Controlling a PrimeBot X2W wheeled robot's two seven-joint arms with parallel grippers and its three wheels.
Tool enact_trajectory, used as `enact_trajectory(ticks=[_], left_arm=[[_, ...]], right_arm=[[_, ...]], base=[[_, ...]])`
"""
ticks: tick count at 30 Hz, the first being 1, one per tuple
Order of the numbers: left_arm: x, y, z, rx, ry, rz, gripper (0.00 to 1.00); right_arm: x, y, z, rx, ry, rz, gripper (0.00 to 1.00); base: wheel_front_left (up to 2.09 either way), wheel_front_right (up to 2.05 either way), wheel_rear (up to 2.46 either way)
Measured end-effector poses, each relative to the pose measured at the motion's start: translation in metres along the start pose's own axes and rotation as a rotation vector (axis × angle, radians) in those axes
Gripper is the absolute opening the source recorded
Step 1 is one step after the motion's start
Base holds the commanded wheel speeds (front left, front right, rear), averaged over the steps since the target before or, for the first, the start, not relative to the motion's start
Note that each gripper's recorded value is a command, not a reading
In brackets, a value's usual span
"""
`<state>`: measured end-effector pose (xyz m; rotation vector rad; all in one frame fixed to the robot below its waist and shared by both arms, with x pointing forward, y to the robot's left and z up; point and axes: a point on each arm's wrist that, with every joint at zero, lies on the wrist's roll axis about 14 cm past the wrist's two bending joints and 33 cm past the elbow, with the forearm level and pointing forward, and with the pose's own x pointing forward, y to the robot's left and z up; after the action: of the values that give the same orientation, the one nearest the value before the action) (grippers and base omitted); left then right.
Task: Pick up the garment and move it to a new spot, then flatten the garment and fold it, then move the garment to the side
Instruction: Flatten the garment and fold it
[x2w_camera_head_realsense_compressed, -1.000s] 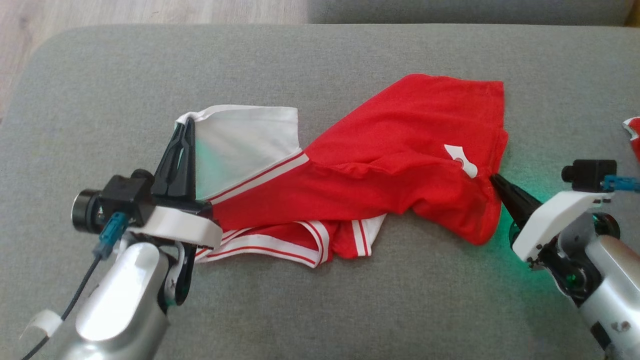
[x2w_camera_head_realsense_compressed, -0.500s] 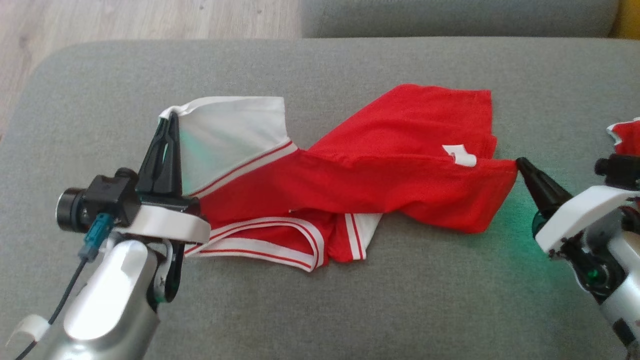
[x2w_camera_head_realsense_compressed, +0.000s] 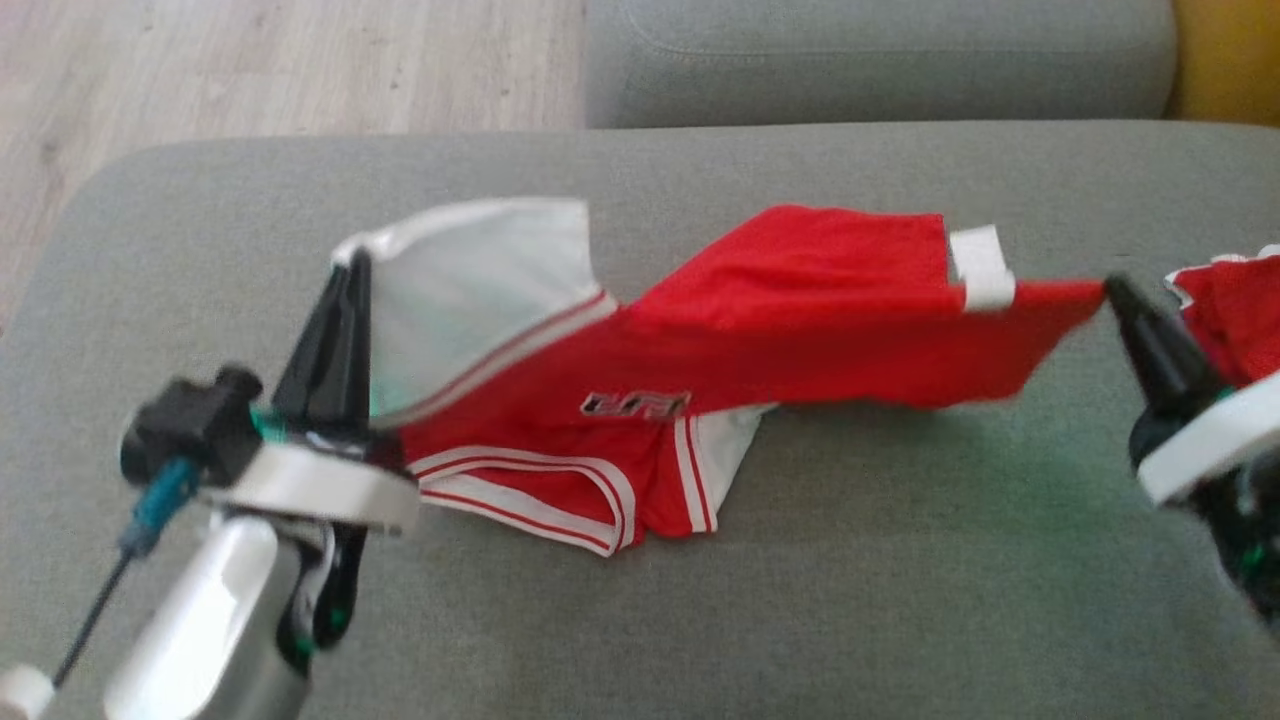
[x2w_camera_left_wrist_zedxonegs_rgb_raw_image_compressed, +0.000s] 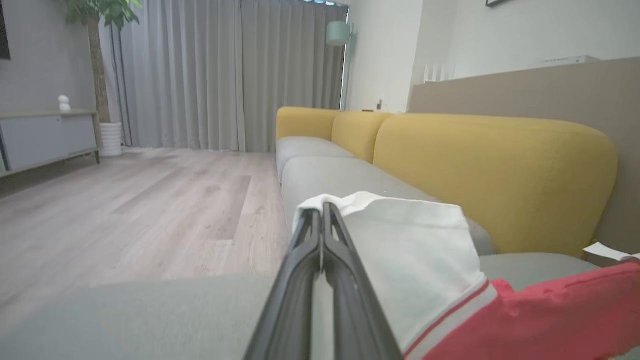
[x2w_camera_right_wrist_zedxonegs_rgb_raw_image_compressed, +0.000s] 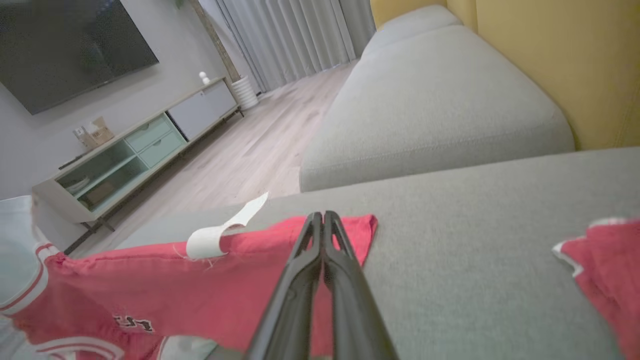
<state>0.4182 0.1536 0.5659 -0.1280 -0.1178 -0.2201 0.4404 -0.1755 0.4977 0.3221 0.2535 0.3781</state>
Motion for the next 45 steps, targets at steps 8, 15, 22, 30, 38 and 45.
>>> enact_trajectory(ticks=[8, 15, 22, 30, 38, 45], left_arm=[[-0.031, 0.005, -0.060, -0.069, 0.163, 0.056, 0.00], [-0.033, 0.008, -0.066, -0.075, 0.169, 0.074, 0.00], [-0.033, 0.009, -0.068, -0.072, 0.169, 0.080, 0.00], [-0.031, 0.011, -0.071, -0.072, 0.172, 0.080, 0.00], [-0.027, 0.011, -0.069, -0.071, 0.164, 0.077, 0.00], [-0.026, 0.014, -0.068, -0.064, 0.161, 0.082, 0.00]], right_arm=[[-0.006, 0.001, -0.079, 0.082, 0.169, -0.027, 0.00], [0.011, 0.004, -0.087, 0.107, 0.147, -0.042, 1.00], [0.002, 0.008, -0.093, 0.136, 0.192, -0.023, 1.00], [-0.003, 0.007, -0.105, 0.179, 0.272, -0.018, 1.00], [0.003, 0.009, -0.102, 0.152, 0.271, 0.003, 0.03], [0.012, 0.011, -0.081, 0.115, 0.185, 0.021, 0.00]], base=[[0.00, 0.00, 0.00], [0.00, 0.00, 0.00], [0.00, 0.00, 0.00], [0.00, 0.00, 0.00], [0.00, 0.00, 0.00], [0.00, 0.00, 0.00]])
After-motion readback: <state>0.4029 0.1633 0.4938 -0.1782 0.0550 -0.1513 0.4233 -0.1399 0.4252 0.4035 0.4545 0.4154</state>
